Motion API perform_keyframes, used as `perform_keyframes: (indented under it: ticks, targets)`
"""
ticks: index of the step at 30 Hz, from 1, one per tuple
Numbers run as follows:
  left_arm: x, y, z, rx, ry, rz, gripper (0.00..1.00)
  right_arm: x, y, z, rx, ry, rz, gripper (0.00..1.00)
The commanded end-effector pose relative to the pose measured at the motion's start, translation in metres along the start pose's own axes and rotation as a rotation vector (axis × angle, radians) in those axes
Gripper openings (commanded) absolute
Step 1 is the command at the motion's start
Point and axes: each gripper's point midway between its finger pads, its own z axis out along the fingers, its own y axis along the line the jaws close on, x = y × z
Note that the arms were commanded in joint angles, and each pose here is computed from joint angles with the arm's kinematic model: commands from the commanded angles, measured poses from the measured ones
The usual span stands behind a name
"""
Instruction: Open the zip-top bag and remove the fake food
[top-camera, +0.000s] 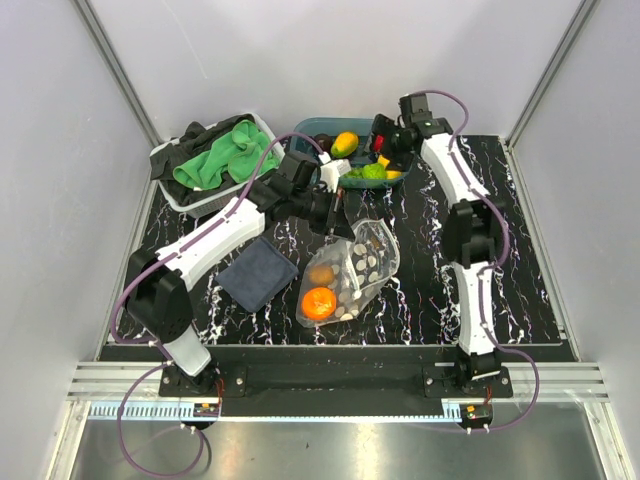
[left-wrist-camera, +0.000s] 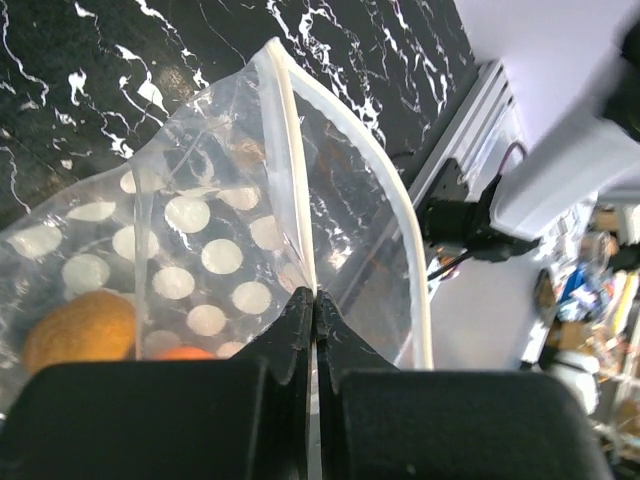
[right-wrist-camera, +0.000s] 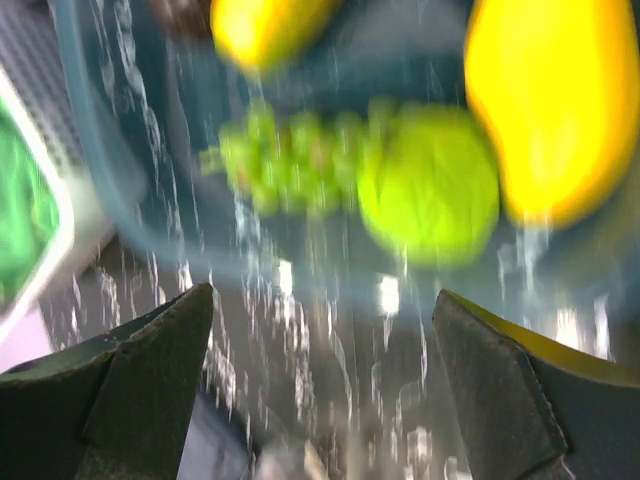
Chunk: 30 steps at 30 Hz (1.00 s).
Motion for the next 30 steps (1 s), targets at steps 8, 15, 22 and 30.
perform_keyframes:
  ticks: [8,15,22,30]
  targets:
    - [-0.031,-0.013,-0.009,-0.042,-0.129,-0.052,0.00,0.105,0.024,-0.185,-0.167,0.054,-0.070,0.89]
    - [-0.028,-0.026,0.001,-0.051,-0.128,-0.055,0.00,0.178,0.034,-0.238,-0.314,0.133,-0.119,0.61]
    - [-0.042,-0.057,0.012,-0.032,-0.157,-0.029,0.00,0.231,0.020,-0.229,-0.334,0.247,-0.060,0.36]
    - [-0.056,-0.079,0.023,0.008,-0.172,-0.049,0.00,0.258,0.013,-0.197,-0.374,0.335,0.021,0.32]
